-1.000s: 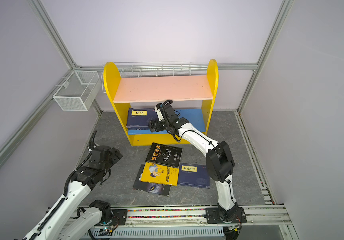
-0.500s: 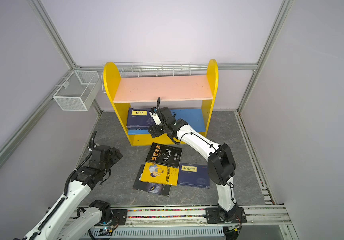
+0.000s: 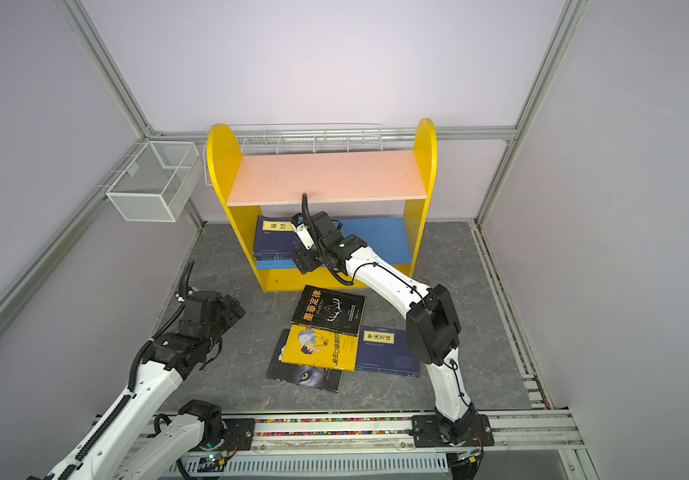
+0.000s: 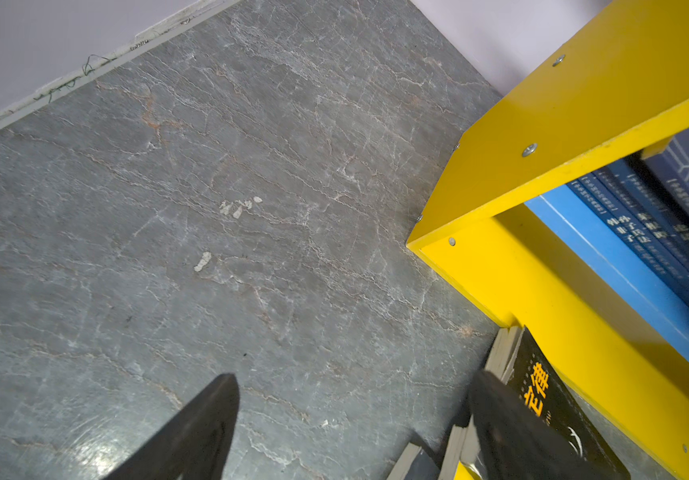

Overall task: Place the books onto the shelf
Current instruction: 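Push the book flat against the stack with the right gripper, then press the dark-blue book down onto the shelf stack with the right gripper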

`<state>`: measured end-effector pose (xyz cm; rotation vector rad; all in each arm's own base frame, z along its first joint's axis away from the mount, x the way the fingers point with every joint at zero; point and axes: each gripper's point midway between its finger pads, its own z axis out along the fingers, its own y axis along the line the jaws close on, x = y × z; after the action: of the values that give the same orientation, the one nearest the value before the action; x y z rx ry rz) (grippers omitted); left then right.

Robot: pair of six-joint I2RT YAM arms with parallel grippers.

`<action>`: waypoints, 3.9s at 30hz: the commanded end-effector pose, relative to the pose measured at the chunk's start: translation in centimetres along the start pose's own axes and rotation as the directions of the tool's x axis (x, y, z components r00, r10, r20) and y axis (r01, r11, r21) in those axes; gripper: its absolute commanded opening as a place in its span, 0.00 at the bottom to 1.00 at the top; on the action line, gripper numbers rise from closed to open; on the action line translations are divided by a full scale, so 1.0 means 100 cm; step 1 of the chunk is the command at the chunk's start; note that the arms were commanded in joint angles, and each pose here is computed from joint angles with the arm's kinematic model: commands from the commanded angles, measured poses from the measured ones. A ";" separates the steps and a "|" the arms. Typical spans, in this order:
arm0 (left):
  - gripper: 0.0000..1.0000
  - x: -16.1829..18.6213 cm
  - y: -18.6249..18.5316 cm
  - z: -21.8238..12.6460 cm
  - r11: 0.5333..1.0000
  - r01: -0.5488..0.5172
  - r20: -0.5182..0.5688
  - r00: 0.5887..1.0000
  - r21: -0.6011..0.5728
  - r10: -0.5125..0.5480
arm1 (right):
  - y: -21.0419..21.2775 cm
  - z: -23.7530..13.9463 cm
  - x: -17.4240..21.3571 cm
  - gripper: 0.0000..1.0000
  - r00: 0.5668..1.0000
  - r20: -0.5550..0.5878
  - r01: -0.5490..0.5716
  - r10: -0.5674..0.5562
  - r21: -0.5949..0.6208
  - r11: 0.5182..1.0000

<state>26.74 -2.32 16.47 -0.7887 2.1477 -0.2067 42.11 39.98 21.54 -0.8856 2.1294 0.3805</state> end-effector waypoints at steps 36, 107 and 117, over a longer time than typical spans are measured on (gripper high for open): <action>0.89 -0.001 0.010 0.000 0.998 -0.024 0.004 1.000 -0.053 0.025 | -0.005 0.032 -0.002 0.90 0.988 0.053 0.144 -0.147 0.056 0.988; 0.88 0.005 -0.001 0.011 0.999 -0.021 -0.039 0.999 -0.030 0.020 | 0.002 0.010 -0.054 0.96 0.975 0.194 -0.082 0.108 -0.136 0.987; 0.87 0.005 -0.002 0.011 0.999 -0.021 -0.038 0.999 -0.023 0.020 | -0.023 -0.021 -0.038 1.00 0.951 0.246 -0.172 0.185 -0.076 0.982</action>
<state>27.10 -2.56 14.83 -0.7795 2.2125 -0.1685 43.93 39.94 20.35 -0.7334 2.1066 0.5492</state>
